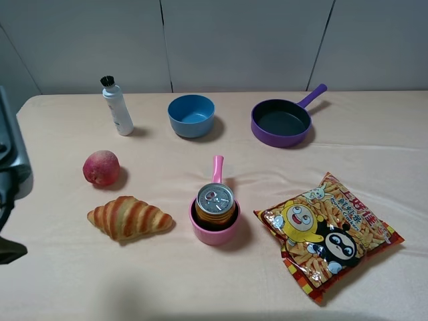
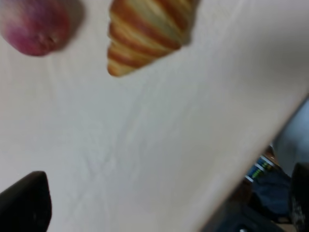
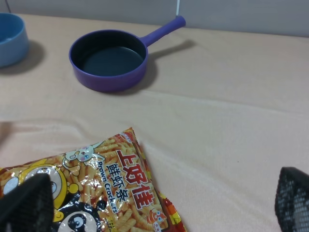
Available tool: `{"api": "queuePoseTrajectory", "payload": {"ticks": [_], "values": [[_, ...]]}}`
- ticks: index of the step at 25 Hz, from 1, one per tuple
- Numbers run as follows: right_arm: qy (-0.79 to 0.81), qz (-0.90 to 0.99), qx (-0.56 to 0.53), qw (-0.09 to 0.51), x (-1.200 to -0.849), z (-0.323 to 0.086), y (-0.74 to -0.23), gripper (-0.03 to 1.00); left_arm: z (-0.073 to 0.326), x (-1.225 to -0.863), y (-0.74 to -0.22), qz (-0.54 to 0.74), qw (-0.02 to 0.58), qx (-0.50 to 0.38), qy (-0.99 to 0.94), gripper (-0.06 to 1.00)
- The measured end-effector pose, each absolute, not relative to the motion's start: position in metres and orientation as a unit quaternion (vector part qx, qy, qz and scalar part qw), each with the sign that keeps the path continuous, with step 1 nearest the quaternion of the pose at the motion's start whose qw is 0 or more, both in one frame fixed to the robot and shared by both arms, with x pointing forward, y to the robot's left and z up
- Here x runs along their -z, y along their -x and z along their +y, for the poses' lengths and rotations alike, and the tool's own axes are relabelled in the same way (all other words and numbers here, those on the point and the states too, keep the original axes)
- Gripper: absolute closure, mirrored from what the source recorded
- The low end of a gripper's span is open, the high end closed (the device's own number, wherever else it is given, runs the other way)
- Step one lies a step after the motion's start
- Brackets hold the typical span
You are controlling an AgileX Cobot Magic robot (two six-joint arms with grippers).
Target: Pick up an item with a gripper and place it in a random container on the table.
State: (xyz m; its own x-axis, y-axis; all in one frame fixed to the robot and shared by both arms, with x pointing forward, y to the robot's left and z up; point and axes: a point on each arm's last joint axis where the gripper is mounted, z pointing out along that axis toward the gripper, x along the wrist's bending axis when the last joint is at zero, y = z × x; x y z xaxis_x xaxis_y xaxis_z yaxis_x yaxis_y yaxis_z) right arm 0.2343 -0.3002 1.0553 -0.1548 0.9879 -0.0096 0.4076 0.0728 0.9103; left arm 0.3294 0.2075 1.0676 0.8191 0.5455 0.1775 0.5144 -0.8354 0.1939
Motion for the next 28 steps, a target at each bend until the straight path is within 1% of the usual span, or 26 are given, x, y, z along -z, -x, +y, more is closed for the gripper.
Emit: {"api": "queuePoseTrajectory", "payload": {"ticks": [5,8,12,14,20,24,25,28], "values": [[-0.545,0.641,-0.409,0.355,-1.055,-0.3,-0.234,0.27,0.223,-1.051,-0.309,0.286,0.086,-0.078,-0.951,-0.05],[-0.545,0.641,-0.409,0.355,-1.055,-0.3,-0.234,0.27,0.232,-1.04,-0.299,0.29,0.106,-0.068,-0.949,-0.05],[-0.545,0.641,-0.409,0.355,-1.055,-0.3,-0.234,0.27,0.241,-1.022,-0.292,0.33,0.136,-0.05,-0.933,-0.05],[-0.545,0.641,-0.409,0.355,-1.055,-0.3,-0.234,0.27,0.245,-1.02,-0.291,0.354,0.147,-0.046,-0.923,-0.05],[-0.545,0.641,-0.409,0.355,-1.055,-0.3,-0.234,0.27,0.259,-1.028,-0.285,0.412,0.209,-0.073,-0.884,-0.05],[-0.545,0.641,-0.409,0.355,-1.055,-0.3,-0.234,0.27,0.273,-1.035,-0.275,0.457,0.259,-0.112,-0.844,-0.05],[-0.545,0.641,-0.409,0.355,-1.055,-0.3,-0.234,0.27,0.273,-1.035,-0.275,0.457,0.259,-0.112,-0.844,-0.05],[-0.545,0.641,-0.409,0.355,-1.055,-0.3,-0.234,0.27,0.281,-1.038,-0.266,0.483,0.29,-0.146,-0.813,-0.05]]}}
